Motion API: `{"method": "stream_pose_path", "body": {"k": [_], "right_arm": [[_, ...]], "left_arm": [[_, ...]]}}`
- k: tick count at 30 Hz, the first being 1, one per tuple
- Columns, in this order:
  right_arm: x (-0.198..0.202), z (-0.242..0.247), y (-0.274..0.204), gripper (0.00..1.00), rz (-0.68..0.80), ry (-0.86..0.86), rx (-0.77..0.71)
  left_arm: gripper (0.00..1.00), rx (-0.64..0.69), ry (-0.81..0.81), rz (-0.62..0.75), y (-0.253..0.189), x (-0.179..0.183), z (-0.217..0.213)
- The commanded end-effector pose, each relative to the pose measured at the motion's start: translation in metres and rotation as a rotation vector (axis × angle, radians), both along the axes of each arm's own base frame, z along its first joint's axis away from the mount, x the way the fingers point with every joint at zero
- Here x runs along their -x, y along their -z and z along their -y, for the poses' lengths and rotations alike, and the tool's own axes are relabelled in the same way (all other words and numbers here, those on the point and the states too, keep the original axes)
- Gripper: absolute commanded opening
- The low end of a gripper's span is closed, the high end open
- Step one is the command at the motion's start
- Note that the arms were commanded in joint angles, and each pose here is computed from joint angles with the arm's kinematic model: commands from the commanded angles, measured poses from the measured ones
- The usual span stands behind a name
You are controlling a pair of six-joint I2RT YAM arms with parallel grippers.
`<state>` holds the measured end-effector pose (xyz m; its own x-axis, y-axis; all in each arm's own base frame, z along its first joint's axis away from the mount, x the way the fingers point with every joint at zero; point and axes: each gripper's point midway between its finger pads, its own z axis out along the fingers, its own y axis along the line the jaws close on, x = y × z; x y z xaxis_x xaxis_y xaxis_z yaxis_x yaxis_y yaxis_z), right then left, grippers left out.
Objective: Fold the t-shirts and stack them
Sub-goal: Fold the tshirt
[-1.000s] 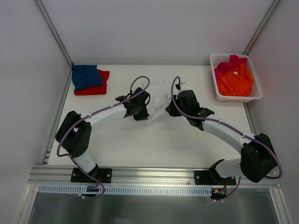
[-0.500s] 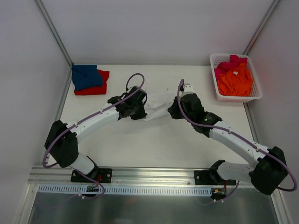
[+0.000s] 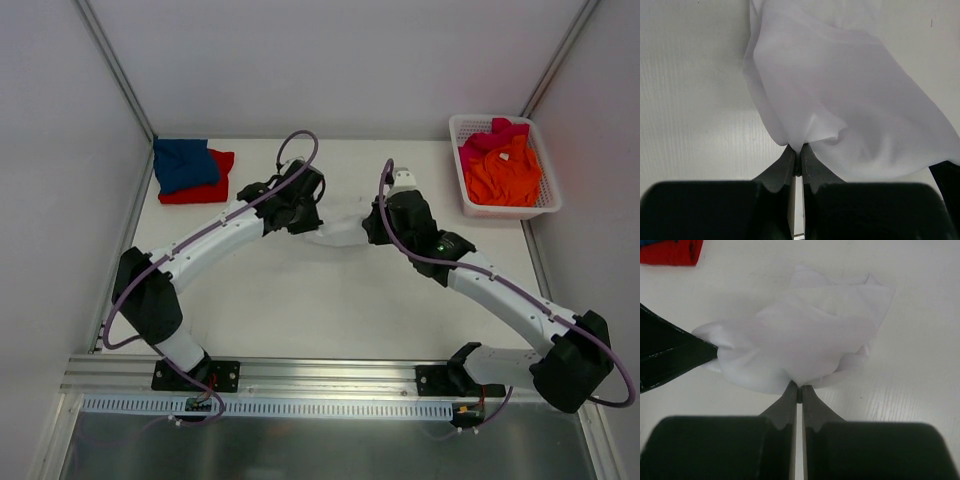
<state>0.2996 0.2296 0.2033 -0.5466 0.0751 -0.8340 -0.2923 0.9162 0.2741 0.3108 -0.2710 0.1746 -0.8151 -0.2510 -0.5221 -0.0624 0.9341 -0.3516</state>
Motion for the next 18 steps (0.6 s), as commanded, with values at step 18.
{"method": "stream_pose_path", "body": {"k": [18], "right_arm": [[-0.074,0.027,0.007,0.00,-0.002,0.128,0.069]], "left_arm": [[0.00,-0.065,-0.001,-0.030,0.021,-0.074,-0.002]]}}
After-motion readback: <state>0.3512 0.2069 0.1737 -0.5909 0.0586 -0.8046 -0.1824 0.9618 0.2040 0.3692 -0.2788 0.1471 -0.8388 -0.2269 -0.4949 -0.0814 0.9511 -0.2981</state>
